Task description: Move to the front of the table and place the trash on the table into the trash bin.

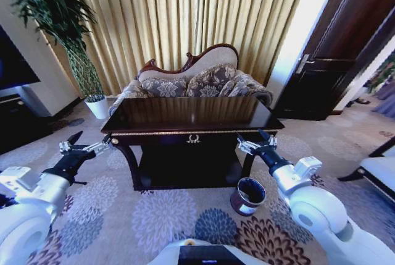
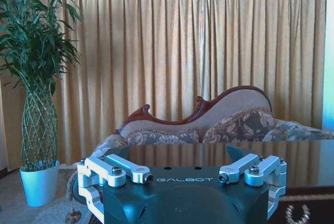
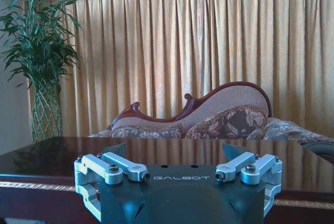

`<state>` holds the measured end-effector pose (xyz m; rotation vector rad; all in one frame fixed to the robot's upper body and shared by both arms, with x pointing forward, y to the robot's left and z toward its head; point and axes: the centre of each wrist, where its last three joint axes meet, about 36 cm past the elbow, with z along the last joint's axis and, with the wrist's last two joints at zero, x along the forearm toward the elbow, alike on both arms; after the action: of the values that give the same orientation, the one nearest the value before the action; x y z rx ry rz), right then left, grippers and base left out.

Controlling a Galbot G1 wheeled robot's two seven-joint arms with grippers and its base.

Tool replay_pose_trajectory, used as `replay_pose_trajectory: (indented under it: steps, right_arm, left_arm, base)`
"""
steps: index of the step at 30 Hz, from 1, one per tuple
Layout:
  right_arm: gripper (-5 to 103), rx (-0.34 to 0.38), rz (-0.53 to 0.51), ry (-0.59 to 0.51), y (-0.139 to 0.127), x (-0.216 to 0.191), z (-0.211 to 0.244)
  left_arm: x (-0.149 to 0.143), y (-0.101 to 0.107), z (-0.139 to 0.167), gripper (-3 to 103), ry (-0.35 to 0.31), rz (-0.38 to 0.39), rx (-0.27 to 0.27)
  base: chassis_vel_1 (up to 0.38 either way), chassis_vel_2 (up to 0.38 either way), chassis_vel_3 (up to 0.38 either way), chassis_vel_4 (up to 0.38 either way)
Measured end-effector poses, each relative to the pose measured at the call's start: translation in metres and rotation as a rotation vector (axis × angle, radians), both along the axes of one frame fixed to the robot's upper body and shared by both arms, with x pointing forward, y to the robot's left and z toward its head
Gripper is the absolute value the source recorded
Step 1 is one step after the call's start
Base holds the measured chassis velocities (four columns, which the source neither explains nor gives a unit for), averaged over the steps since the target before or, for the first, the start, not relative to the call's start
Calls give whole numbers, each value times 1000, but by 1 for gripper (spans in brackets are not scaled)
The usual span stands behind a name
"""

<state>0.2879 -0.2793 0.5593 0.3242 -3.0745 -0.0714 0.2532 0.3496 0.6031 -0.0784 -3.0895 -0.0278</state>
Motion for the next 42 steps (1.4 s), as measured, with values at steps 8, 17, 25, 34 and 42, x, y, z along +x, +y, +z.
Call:
replay_pose_trajectory:
  steps: [8, 17, 25, 34, 42]
  right_arm:
    - [100, 4, 1, 7, 2, -4, -1]
    - [100, -2, -3, 8, 2, -9, 0]
    - [100, -9, -8, 10, 4, -15, -2]
    - [100, -11, -7, 11, 5, -16, -4]
    - [100, -12, -8, 11, 5, -15, -5]
  left_arm:
    - [0, 0, 0, 100, 1, 2, 0]
    - [-1, 2, 1, 100, -4, 6, 8]
    - [-4, 4, 1, 100, -6, 10, 8]
    - [-3, 5, 2, 100, -11, 8, 10]
    - [-3, 4, 2, 100, -10, 7, 9]
  base:
    - [181, -197, -189, 162]
    - [172, -173, -175, 173]
    - [181, -175, -196, 176]
    - [214, -212, -190, 232]
    - [209, -200, -196, 201]
